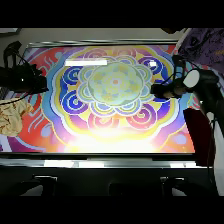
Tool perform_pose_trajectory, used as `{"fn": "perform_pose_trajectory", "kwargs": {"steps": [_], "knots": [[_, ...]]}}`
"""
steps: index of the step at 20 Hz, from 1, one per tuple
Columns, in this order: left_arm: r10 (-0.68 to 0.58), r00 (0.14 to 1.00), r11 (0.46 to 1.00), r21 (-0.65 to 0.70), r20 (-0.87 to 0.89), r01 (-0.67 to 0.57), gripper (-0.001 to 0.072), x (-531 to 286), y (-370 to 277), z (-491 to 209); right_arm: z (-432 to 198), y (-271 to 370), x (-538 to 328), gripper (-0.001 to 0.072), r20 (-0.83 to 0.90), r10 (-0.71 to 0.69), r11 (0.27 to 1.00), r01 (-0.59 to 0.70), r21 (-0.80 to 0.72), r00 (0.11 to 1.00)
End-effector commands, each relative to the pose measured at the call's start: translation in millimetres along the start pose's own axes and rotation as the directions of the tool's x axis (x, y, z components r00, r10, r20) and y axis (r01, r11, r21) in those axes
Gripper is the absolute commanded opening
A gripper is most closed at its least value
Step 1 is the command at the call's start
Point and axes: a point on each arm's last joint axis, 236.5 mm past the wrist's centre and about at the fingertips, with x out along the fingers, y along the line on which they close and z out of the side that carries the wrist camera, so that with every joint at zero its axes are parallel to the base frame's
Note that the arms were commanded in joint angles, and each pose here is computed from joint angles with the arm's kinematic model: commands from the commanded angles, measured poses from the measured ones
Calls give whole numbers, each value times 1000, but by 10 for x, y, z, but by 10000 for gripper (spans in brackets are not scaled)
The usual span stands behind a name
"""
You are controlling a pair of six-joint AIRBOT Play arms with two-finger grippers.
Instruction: Fold the clothes and pants, and hang the long-sleeved shirts on hangers.
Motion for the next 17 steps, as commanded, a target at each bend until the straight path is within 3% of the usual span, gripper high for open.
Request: {"fn": "perform_pose_trajectory", "kwargs": {"steps": [1,17], "knots": [[12,999,1000,19,34,-12,22,-27,-2,-88,-235,851,63,30,-25,95,978,-98,-184,995],[14,1000,1000,15,9,-14,24,-9,6,-139,-316,1003,63,30,-39,111,968,-117,-221,993]]}}
